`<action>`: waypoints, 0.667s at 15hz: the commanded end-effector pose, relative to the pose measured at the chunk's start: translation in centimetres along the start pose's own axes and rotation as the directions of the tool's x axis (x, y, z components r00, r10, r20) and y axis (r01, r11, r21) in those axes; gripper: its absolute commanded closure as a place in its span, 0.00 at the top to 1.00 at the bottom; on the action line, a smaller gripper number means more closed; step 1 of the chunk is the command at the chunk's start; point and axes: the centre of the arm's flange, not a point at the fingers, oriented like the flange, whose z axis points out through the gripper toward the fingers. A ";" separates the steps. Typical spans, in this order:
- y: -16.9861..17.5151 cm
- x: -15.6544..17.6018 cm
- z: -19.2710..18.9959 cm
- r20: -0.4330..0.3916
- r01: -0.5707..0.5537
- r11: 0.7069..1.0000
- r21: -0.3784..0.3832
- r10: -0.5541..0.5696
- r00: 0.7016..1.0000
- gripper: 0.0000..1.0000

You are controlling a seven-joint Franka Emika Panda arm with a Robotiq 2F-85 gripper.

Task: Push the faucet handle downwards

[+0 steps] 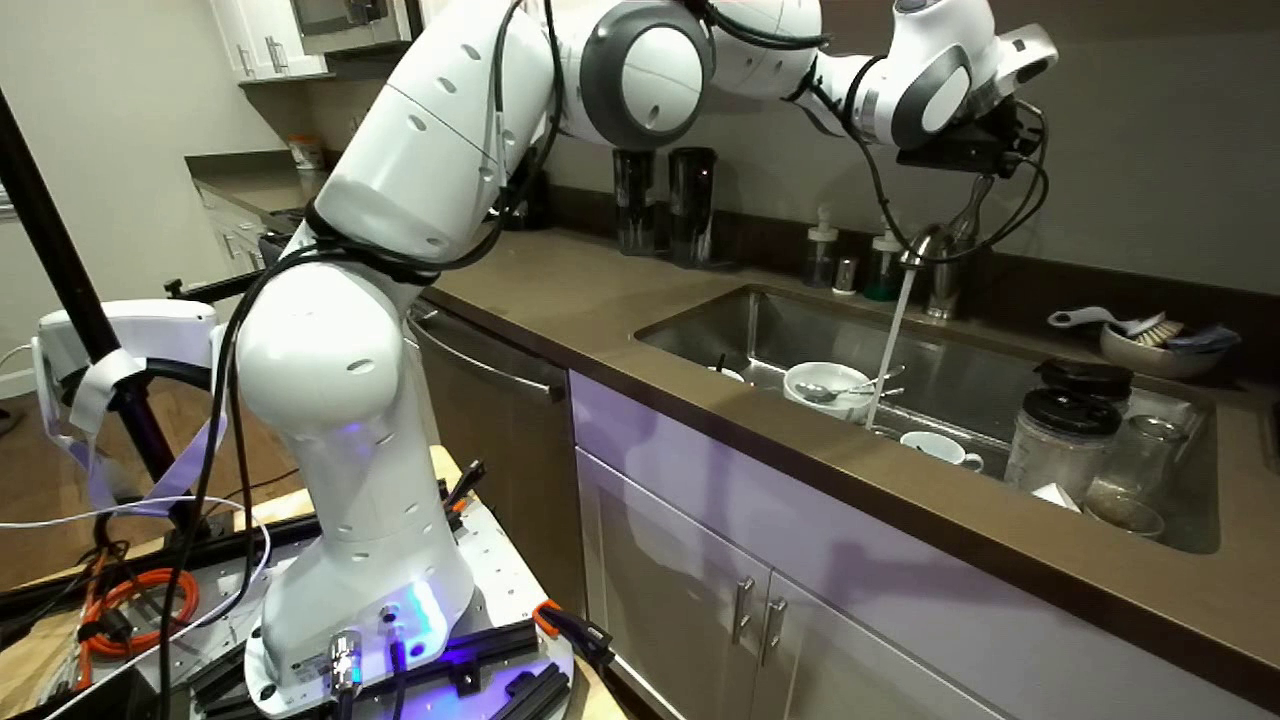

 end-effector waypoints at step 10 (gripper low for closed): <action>-0.5 -0.9 -0.5 0.025 0.018 0.999 0.045 -0.019 0.999 0.03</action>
